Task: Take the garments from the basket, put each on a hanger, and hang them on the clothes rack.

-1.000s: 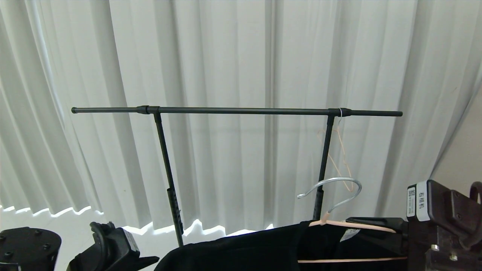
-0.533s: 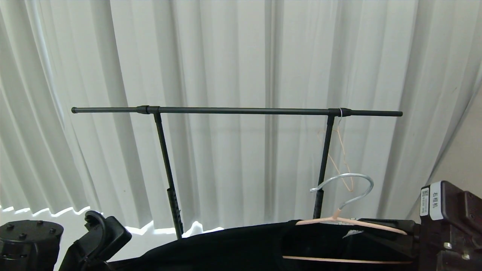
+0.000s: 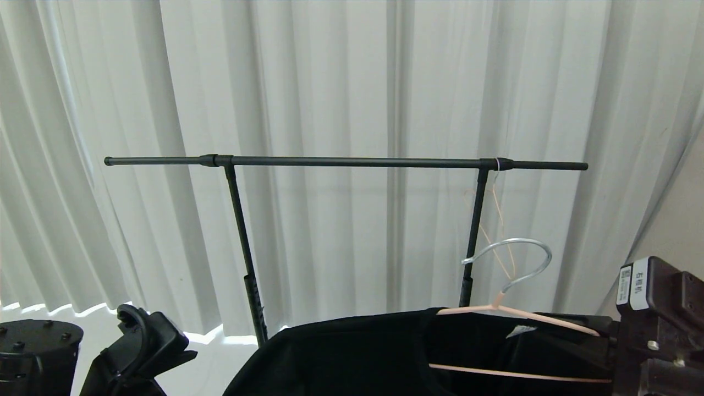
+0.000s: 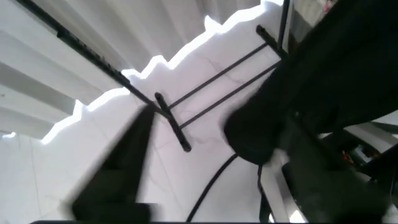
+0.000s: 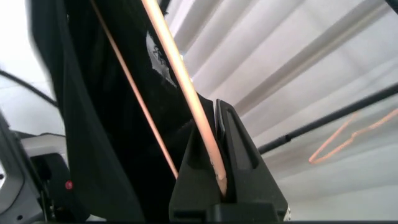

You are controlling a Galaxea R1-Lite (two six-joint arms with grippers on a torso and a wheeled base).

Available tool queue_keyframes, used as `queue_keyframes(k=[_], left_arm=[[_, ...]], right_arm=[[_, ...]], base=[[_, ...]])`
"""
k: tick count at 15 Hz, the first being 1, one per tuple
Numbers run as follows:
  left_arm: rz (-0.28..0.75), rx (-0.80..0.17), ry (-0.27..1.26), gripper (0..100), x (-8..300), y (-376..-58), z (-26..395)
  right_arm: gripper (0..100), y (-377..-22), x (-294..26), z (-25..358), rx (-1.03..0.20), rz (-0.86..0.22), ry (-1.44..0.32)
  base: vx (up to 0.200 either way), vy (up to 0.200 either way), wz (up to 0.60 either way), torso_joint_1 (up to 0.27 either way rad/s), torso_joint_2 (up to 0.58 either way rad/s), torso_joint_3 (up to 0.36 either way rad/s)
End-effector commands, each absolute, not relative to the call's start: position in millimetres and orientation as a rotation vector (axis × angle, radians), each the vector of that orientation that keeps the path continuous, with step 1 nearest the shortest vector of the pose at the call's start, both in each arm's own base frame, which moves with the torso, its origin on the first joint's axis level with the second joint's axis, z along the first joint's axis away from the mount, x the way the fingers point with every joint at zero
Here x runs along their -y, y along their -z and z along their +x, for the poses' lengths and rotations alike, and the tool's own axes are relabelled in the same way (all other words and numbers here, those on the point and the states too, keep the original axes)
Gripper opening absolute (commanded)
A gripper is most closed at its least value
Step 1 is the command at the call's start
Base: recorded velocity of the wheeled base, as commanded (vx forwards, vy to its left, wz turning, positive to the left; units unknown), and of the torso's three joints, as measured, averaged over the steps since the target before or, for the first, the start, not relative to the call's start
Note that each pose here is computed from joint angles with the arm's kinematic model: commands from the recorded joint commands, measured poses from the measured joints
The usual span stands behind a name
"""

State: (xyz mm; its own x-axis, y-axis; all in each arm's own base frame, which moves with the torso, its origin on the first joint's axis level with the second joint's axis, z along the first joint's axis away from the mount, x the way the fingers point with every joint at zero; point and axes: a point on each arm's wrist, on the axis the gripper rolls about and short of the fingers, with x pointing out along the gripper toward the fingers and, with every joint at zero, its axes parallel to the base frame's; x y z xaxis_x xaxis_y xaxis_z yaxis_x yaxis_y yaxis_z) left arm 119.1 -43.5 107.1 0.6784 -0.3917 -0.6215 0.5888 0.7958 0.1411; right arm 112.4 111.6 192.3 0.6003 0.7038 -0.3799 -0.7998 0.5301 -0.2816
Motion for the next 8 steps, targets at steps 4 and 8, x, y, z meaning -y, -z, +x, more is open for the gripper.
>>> queue_keyframes(k=[4, 8], left_arm=[[0.230, -0.460, 0.638, 100, 45.8, -136.2, 118.3], [0.138, -0.360, 0.645, 100, 63.1, -179.4, 148.1]], right_arm=[[0, -190.1, -102.1, 120.1, -0.275, -0.462, -0.779], [0, -183.6, -90.1, 126.7, -0.397, -0.507, -0.603]], base=[[0.000, 0.000, 0.00, 0.000, 0.00, 0.000], [0.000, 0.000, 0.00, 0.000, 0.00, 0.000]])
